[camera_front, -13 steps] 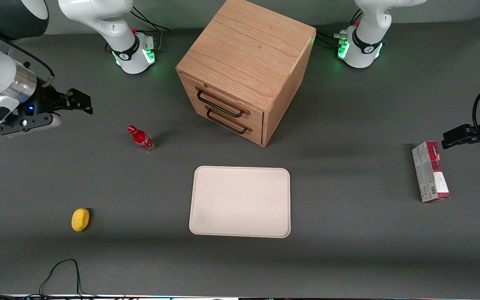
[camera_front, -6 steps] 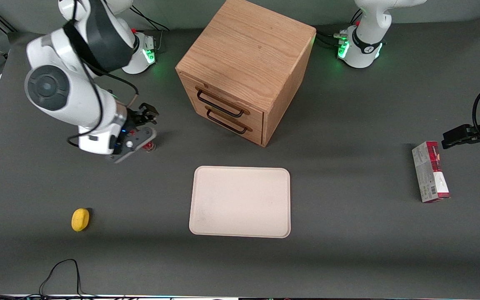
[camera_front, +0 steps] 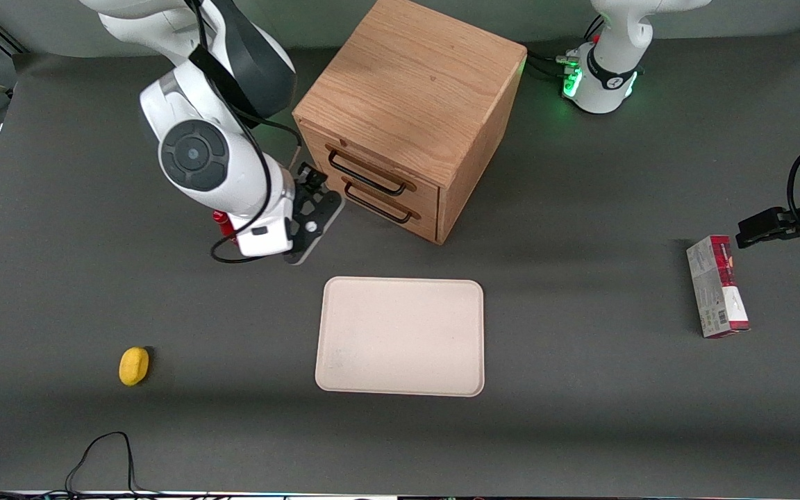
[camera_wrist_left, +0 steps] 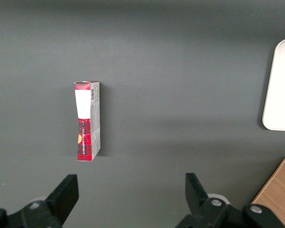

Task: Open upper drawer

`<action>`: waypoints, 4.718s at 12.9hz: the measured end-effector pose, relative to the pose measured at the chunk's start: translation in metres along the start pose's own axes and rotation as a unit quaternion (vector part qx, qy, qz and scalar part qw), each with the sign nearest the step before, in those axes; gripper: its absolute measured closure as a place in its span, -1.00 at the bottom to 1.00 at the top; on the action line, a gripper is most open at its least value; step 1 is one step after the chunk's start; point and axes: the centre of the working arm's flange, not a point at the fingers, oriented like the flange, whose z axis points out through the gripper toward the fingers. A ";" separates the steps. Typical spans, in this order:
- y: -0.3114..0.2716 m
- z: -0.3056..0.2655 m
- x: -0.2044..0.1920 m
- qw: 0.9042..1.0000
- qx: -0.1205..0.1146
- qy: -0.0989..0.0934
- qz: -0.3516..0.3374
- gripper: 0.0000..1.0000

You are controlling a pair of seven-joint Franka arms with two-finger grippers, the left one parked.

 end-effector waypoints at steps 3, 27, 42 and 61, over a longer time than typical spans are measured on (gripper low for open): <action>-0.001 0.013 0.009 1.000 0.022 -0.001 -0.009 -1.00; -0.033 0.094 0.039 0.998 0.049 -0.042 -0.015 -1.00; -0.053 0.071 0.020 0.996 0.068 -0.064 -0.007 -1.00; -0.040 0.115 0.023 0.996 0.067 -0.058 0.006 -1.00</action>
